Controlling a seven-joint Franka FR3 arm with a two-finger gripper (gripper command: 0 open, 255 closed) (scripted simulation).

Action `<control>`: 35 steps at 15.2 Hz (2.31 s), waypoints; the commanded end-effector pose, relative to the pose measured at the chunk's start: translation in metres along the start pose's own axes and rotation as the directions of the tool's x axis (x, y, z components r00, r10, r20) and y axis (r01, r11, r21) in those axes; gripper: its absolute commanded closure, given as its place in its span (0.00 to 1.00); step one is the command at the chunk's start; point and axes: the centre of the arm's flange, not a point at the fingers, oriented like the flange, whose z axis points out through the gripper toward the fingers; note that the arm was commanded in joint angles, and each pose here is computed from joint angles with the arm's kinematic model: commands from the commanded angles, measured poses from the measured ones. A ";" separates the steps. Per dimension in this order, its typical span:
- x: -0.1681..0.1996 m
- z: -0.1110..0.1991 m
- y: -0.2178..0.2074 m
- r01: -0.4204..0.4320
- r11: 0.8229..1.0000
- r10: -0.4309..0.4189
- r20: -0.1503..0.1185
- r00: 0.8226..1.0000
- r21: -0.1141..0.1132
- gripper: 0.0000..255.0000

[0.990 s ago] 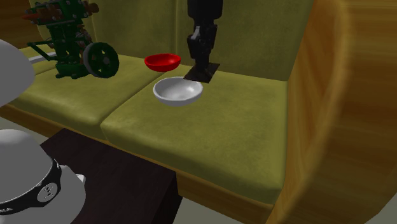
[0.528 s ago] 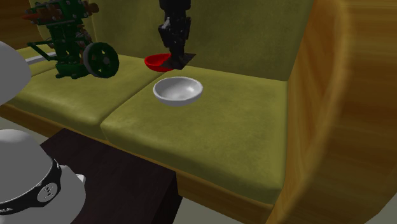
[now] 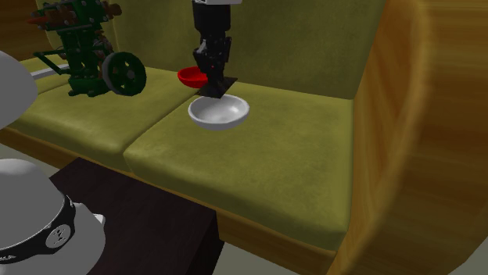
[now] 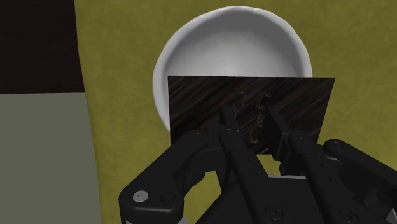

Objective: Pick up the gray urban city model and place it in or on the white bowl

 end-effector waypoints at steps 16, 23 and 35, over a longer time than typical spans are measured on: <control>0.002 0.052 0.002 0.000 1.000 0.000 0.000 1.000 0.000 1.00; 0.002 0.052 0.002 0.000 1.000 0.000 0.000 1.000 0.000 0.00; 0.002 0.002 0.002 0.000 1.000 0.000 0.000 1.000 0.000 0.00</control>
